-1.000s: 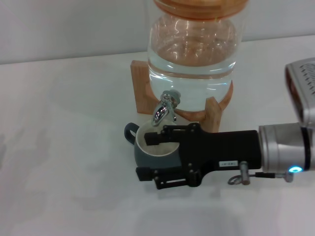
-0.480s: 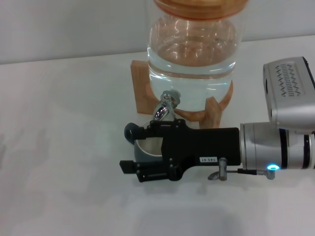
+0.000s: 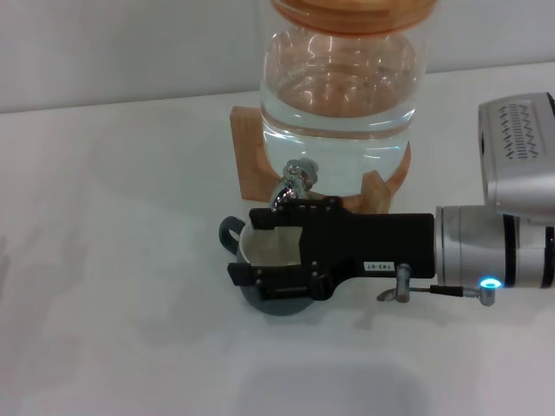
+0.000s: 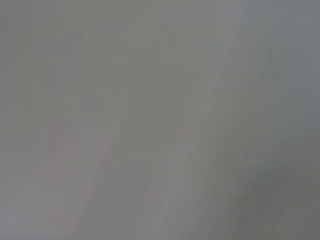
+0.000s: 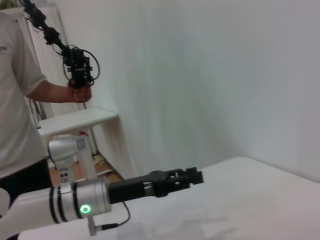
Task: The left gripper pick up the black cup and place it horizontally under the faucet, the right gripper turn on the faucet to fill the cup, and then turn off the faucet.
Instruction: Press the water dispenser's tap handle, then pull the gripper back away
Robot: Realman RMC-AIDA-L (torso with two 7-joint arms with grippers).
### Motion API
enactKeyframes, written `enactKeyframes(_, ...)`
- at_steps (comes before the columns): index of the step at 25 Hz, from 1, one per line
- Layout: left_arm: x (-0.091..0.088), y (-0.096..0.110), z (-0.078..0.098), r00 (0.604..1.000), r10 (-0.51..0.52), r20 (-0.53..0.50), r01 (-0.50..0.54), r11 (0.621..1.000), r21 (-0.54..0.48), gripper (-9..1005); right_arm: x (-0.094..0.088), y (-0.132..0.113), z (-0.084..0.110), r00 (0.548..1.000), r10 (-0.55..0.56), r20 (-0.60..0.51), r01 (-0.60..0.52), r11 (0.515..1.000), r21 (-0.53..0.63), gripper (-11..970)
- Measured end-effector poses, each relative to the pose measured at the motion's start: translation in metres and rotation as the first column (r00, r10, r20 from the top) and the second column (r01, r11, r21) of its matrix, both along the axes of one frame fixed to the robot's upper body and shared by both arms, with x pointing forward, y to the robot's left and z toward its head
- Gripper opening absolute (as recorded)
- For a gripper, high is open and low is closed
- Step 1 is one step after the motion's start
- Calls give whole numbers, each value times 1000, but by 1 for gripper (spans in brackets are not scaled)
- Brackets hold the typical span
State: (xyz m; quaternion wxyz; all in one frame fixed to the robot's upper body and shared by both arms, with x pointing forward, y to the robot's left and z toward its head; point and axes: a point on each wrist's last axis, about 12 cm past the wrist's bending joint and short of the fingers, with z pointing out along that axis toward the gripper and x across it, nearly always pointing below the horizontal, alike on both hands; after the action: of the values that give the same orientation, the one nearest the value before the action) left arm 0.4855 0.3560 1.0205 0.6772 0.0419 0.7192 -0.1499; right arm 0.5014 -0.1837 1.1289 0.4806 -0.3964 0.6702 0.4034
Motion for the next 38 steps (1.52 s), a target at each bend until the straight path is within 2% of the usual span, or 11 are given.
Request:
enactKeyframes(18, 1, 0, 0, 1000, 2, -5, -2, 1000, 2, 477, 6, -19, 2, 999, -49, 12, 49, 999, -13, 781)
enactKeyframes(29, 1, 0, 0, 1000, 3, -6, -3, 1000, 2, 477, 9, -23, 2, 998, -63, 16, 63, 998, -13, 781)
enactKeyframes(38, 2, 2, 0, 1000, 14, -7, -14, 1000, 3, 476, -4, -34, 12, 999, 38, 14, -39, 999, 33, 782)
